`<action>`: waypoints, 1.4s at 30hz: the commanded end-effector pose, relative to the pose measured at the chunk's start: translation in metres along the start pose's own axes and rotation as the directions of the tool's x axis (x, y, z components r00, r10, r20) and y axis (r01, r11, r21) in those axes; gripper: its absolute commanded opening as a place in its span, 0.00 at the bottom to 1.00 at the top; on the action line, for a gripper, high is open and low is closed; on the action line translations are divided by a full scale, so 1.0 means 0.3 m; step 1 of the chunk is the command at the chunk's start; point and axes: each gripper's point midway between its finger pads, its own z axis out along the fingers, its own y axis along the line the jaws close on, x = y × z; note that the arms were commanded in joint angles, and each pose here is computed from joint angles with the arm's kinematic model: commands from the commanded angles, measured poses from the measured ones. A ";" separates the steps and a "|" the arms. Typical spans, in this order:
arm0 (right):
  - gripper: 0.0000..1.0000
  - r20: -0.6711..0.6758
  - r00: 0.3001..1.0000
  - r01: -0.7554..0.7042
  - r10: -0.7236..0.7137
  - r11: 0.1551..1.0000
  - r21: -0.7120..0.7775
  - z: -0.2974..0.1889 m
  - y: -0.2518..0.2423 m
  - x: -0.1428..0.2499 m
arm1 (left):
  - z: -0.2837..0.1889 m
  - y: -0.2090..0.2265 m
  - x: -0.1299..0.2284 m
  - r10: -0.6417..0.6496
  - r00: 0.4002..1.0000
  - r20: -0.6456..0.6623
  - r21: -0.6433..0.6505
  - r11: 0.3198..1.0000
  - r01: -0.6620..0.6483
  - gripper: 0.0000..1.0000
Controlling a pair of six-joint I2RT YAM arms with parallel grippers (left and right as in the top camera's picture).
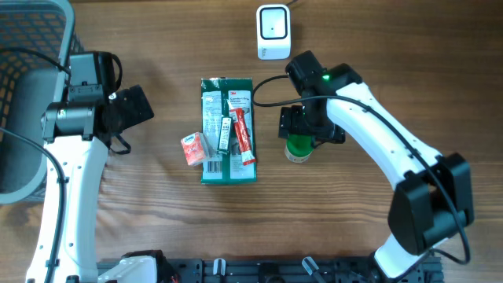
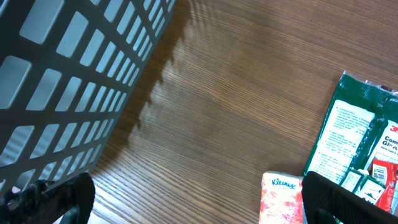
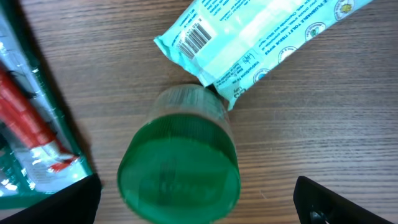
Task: Scan the item barcode
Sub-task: 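Lower the right gripper down over the green-lidded jar, then close the right gripper around the jar body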
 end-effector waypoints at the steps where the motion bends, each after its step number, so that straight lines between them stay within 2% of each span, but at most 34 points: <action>1: 0.99 0.007 1.000 -0.026 0.026 0.999 0.020 0.028 0.005 -0.022 | -0.025 0.012 -0.026 -0.019 0.999 0.033 -0.007 1.000 0.019 1.00; 9: 0.99 -0.011 0.997 -0.070 0.070 0.998 0.007 0.080 0.004 0.000 | -0.025 0.012 -0.026 -0.020 0.999 0.033 -0.007 1.000 0.020 1.00; 11: 0.96 -0.030 0.997 -0.070 0.069 0.997 -0.041 0.095 0.032 0.010 | -0.025 0.012 -0.026 -0.019 0.999 0.033 -0.007 1.000 0.019 1.00; 15: 0.94 -0.041 0.997 -0.074 0.073 0.996 -0.042 0.115 0.028 0.022 | -0.025 0.012 -0.026 -0.019 0.999 0.033 -0.007 1.000 0.019 1.00; 23: 0.80 -0.072 0.995 -0.075 0.073 0.997 -0.019 0.146 0.006 0.058 | -0.025 0.012 -0.026 -0.019 0.999 0.034 -0.007 1.000 0.019 1.00; 26: 0.71 -0.072 0.995 -0.069 0.067 0.997 -0.019 0.145 0.005 0.058 | -0.025 0.012 -0.026 -0.019 0.999 0.033 -0.007 1.000 0.019 1.00; 28: 0.71 -0.075 0.995 -0.063 0.062 0.998 -0.018 0.145 0.003 0.061 | -0.025 0.012 -0.026 -0.019 0.999 0.033 -0.007 1.000 0.019 1.00; 30: 0.71 -0.079 0.997 -0.015 0.013 1.000 -0.027 0.144 0.007 0.064 | -0.025 0.012 -0.026 -0.019 0.999 0.034 -0.007 1.000 0.019 1.00; 35: 0.72 -0.115 0.970 0.199 -0.215 0.970 -0.137 0.136 0.055 0.104 | -0.025 0.012 -0.026 -0.019 0.999 0.033 -0.007 1.000 0.019 1.00; 38: 0.71 -0.126 0.953 0.259 -0.276 0.956 -0.135 0.135 0.045 0.118 | -0.025 0.012 -0.026 -0.019 0.999 0.033 -0.007 1.000 0.019 1.00; 42: 0.73 -0.157 0.959 0.228 -0.238 0.970 -0.080 0.131 0.007 0.136 | -0.025 0.012 -0.026 -0.019 0.999 0.033 -0.007 1.000 0.019 1.00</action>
